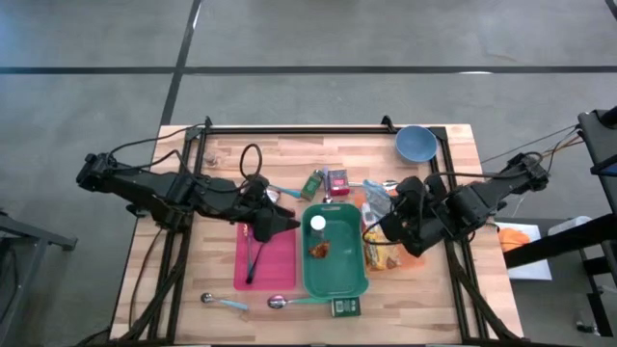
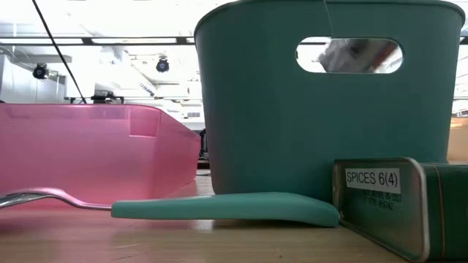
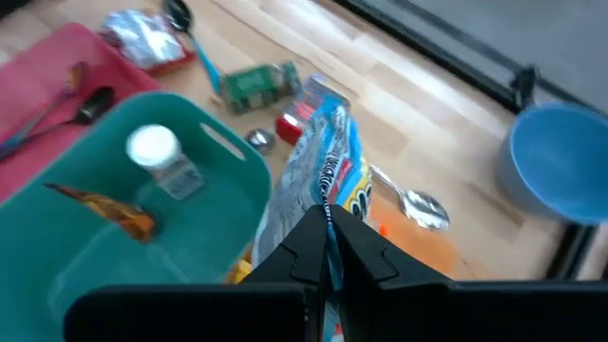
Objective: Pick & Place Food Item
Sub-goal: Put the blue noodle pack into the orange bin
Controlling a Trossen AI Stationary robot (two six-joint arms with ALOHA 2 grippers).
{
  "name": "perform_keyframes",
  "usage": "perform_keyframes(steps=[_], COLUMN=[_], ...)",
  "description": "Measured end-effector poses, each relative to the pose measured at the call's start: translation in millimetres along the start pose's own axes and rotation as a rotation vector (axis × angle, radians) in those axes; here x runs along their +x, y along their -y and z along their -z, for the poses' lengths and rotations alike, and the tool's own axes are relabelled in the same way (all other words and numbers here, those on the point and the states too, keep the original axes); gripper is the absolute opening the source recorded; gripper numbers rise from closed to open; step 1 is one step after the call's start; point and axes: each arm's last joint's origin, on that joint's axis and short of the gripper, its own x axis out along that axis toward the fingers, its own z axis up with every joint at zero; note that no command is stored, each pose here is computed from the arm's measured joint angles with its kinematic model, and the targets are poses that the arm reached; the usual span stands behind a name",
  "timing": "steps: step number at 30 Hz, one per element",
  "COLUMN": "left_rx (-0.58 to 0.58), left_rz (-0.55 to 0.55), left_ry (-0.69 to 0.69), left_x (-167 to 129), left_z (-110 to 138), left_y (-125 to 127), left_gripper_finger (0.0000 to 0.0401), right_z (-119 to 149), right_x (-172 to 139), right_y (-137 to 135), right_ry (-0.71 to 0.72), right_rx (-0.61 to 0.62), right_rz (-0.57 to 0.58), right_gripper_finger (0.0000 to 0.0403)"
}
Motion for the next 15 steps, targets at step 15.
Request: perform_keyframes(steps=[15], left_rx=[0.003], left_rz=[0.000], left_ry=[-0.006], left_x=[0], left_z=[1], left_y=[0], left_gripper_finger=[0.0311], right_z=[45], right_x=[32], right_y=[56], right_ry=[-0.137], right_rx=[0.148], right_rz=[0.110], right_gripper_finger=[0.0008])
